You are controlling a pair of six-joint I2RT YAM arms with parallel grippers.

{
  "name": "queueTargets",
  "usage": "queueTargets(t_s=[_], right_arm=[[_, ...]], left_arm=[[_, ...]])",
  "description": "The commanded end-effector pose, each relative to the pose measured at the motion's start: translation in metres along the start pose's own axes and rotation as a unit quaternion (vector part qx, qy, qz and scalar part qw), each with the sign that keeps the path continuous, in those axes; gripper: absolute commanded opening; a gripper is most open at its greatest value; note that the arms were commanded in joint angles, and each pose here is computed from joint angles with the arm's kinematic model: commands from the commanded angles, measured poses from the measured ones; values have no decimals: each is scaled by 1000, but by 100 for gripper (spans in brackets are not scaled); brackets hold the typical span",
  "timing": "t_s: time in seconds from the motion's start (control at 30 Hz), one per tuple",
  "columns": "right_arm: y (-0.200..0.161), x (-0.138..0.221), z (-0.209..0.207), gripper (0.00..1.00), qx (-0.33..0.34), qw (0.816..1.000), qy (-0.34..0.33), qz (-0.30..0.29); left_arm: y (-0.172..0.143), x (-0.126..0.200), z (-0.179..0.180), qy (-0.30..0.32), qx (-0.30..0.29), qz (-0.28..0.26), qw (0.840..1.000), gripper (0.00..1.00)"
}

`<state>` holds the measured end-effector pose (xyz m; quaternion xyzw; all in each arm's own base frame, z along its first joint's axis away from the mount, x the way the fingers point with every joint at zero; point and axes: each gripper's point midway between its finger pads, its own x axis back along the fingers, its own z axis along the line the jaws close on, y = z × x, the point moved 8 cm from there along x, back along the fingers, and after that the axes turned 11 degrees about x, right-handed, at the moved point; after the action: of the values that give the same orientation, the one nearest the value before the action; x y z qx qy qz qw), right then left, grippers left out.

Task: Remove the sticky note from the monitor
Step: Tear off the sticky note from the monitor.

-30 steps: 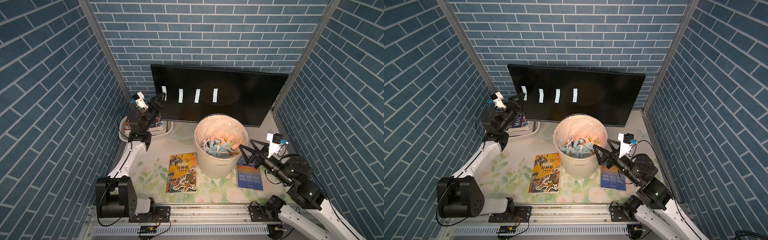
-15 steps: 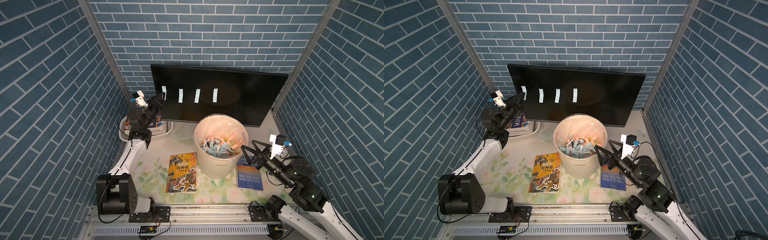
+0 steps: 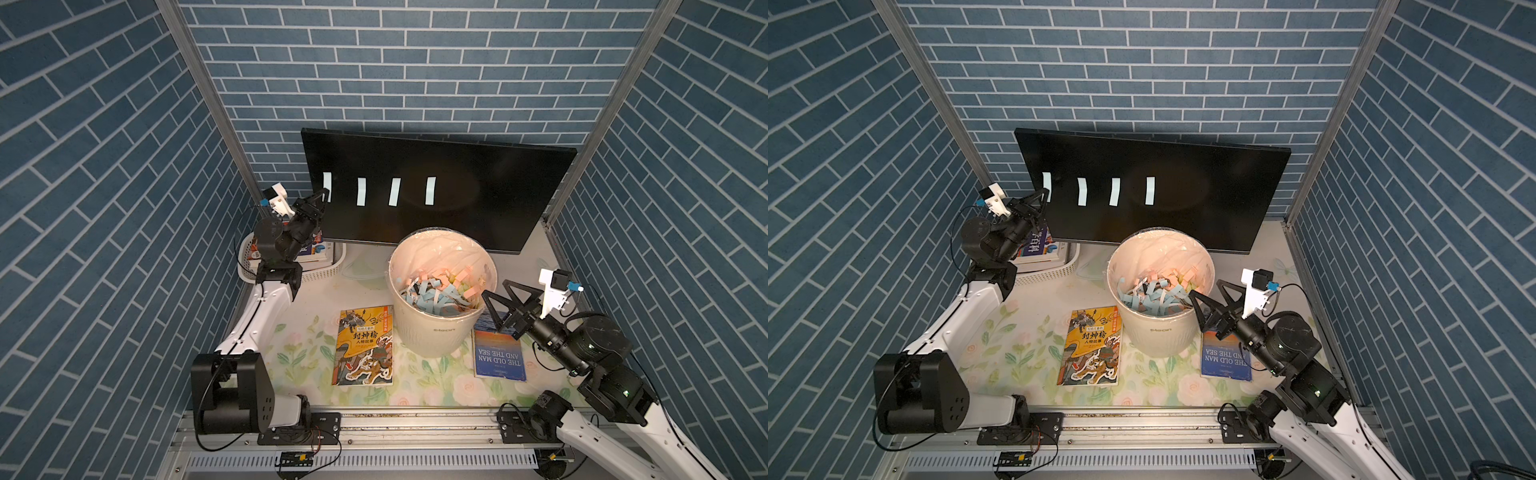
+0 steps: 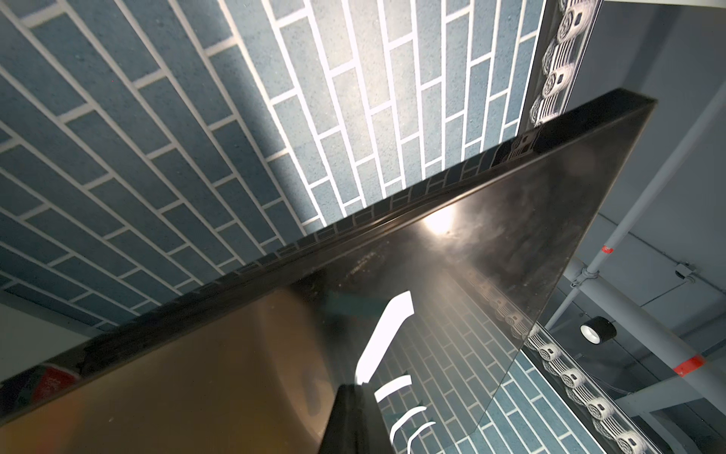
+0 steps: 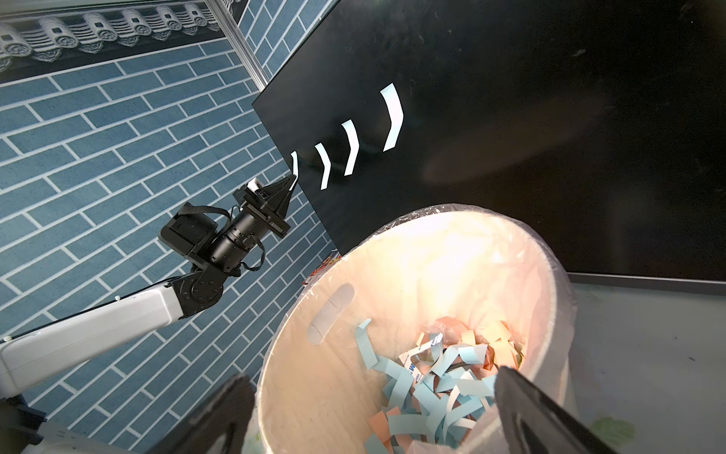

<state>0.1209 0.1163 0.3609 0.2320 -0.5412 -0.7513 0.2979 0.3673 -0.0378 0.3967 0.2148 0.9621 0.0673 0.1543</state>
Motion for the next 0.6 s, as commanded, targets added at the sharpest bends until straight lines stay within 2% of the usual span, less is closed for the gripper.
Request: queueTargets(t_s=[0.0,0.3,0.57], right_arm=[[-1,2,-2,100,-12,1000,-6,-4],[1,1,-1,100,-14,1000,-6,-6],[1,-2,-1,100,-14,1000,-5,-1]], left_arm=[[-3,10,-11,-20,-16,1,1000,0],[-17,34,-24,-43,-18,5,999,0],[-46,55,-44,-70,-32,22,997,0]])
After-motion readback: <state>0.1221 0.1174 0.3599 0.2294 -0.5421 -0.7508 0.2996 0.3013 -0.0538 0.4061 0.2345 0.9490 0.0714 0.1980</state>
